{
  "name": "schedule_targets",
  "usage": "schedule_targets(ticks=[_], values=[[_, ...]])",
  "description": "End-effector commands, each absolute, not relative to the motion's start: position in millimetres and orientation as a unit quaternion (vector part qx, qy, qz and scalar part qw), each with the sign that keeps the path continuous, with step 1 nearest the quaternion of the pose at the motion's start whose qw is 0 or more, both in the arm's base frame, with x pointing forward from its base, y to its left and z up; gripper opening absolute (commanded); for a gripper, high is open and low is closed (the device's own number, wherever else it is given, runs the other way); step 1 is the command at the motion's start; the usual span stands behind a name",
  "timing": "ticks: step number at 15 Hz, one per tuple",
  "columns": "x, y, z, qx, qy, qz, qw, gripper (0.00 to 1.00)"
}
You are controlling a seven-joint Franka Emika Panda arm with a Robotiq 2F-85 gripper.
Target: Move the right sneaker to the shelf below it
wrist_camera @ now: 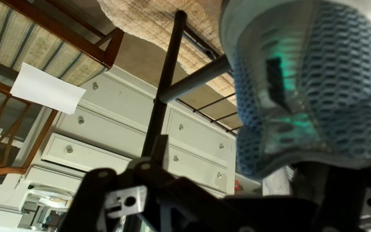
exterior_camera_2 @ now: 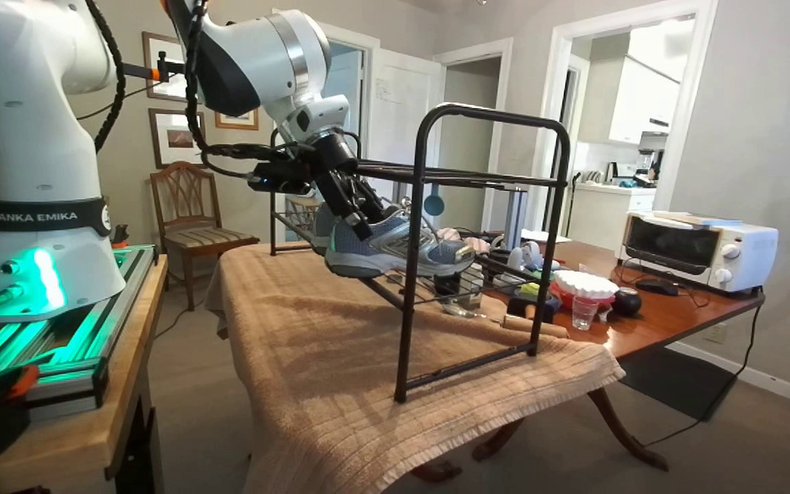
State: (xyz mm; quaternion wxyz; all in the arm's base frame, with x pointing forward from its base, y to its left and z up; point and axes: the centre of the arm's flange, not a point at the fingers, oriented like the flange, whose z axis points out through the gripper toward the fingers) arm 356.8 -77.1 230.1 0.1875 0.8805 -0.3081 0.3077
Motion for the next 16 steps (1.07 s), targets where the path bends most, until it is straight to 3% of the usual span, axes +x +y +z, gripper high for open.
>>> schedule_targets(ticks=[1, 16], values=[[351, -66, 216, 0.869, -0.314, 0.326, 0.199, 1.00], [330, -40, 220, 0.832, -0.345, 0.371, 0.226, 1.00]])
